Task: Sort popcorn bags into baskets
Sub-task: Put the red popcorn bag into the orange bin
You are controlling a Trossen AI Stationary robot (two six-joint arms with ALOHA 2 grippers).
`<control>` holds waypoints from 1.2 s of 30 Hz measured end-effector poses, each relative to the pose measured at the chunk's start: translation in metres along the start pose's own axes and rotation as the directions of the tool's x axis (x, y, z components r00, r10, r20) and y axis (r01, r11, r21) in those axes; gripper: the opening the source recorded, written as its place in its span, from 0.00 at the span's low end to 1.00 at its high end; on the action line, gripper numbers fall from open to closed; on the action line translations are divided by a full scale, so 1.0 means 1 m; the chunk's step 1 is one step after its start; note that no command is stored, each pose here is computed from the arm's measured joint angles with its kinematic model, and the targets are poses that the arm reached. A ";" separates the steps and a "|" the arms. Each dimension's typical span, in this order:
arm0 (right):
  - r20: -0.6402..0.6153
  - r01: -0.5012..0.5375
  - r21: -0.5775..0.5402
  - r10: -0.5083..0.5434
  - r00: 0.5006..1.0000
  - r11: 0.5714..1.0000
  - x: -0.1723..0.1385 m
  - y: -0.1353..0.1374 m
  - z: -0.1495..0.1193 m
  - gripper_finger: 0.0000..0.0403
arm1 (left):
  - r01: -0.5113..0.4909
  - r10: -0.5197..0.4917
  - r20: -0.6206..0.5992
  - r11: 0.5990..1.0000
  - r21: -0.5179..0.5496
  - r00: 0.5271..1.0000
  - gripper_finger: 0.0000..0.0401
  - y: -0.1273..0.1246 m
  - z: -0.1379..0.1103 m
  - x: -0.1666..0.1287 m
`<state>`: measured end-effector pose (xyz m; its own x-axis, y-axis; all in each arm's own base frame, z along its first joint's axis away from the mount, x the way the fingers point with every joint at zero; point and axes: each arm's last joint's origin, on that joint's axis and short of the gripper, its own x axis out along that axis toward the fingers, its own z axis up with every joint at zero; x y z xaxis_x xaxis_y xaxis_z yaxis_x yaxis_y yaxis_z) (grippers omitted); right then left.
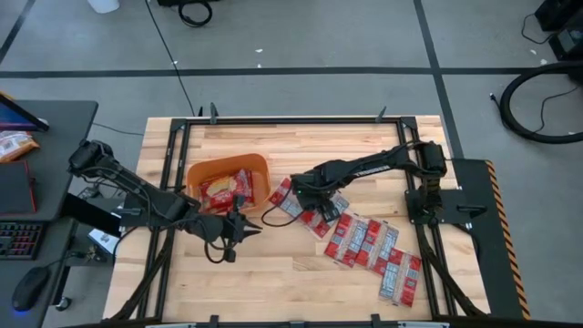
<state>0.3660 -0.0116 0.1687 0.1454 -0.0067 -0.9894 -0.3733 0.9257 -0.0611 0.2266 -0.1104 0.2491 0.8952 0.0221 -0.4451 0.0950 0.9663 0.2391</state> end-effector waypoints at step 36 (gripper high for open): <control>-0.030 0.195 0.130 -0.193 0.981 0.972 -0.039 0.011 0.021 0.01 | 0.112 -0.100 0.058 0.957 -0.266 0.993 0.10 -0.028 0.005 -0.016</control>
<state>0.3749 0.0069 0.2095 0.1874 -0.1967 -0.9624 -0.2150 0.9478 -0.2356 0.2115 -0.1386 0.2536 0.9052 -0.0896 -0.4155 0.0752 0.9959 -0.0509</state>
